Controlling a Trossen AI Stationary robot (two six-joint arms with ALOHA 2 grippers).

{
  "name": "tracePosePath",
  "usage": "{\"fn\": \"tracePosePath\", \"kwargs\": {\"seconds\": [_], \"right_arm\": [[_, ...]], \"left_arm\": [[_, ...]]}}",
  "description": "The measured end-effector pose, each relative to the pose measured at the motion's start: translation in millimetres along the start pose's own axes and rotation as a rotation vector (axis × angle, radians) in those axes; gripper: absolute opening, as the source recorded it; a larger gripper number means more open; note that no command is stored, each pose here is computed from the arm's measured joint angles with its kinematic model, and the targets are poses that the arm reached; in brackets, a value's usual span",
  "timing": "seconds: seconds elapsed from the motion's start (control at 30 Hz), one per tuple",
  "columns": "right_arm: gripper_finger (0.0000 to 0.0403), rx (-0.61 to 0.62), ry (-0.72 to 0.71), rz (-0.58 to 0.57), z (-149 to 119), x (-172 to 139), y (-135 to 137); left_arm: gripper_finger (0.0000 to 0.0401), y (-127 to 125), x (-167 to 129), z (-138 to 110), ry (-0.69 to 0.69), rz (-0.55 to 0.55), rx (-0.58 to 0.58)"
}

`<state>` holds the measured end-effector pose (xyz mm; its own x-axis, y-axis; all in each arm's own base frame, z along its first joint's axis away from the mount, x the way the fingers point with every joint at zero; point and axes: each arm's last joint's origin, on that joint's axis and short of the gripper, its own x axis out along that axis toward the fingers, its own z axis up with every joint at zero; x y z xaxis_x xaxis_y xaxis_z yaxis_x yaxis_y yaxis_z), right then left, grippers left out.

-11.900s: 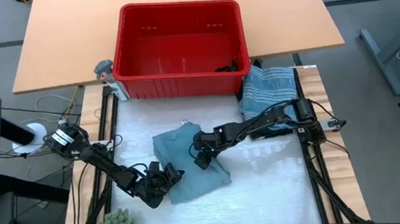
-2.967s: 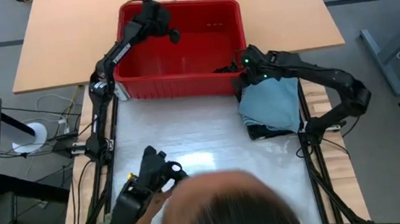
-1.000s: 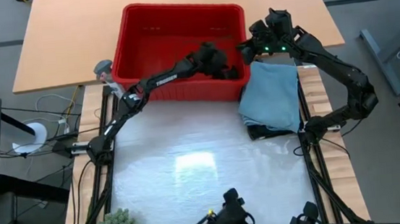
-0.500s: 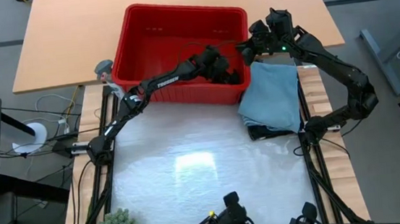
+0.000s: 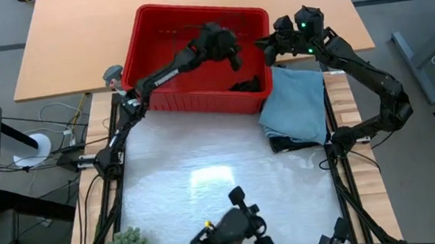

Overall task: Fold Laundry from Bin
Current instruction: Fold the black boxer short

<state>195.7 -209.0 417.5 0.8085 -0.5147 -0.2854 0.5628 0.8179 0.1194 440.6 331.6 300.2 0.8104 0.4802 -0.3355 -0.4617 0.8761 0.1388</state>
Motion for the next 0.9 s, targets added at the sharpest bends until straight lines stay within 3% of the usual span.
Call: {"fn": "tracePosePath", "kwargs": {"seconds": [0.1, 0.2, 0.33, 0.53, 0.7, 0.77, 0.9], "right_arm": [[0.0113, -0.002, -0.009, -0.002, 1.8, -5.7, 0.8], [0.0113, -0.005, -0.021, -0.008, 3.6, -10.3, 0.4], [0.0113, -0.002, -0.019, -0.008, 3.6, -12.0, 0.9], [0.0113, 0.014, 0.039, -0.010, -2.2, -12.0, 0.8], [0.0113, 0.019, 0.055, -0.011, -3.8, -12.1, 0.7], [0.0113, 0.018, 0.054, -0.011, -3.6, -12.1, 0.7], [0.0113, 0.019, 0.055, -0.012, -3.9, -11.2, 0.4]], "left_arm": [[0.0000, 14.9, -8.7, 5.3, -0.051, -0.163, -0.110], [0.0000, 19.7, -7.5, -5.1, 0.008, -0.265, -0.204], [0.0019, 13.4, -2.3, -16.0, 0.048, -0.279, -0.095], [0.0096, -9.3, -2.1, -9.1, -0.003, -0.431, -0.011], [0.0170, -27.8, 4.0, 2.2, -0.077, -0.274, 0.070], [0.0191, -32.1, 9.6, 5.4, -0.123, -0.198, 0.005], [0.0207, -36.7, 20.2, -5.1, -0.105, -0.233, -0.098]]}}
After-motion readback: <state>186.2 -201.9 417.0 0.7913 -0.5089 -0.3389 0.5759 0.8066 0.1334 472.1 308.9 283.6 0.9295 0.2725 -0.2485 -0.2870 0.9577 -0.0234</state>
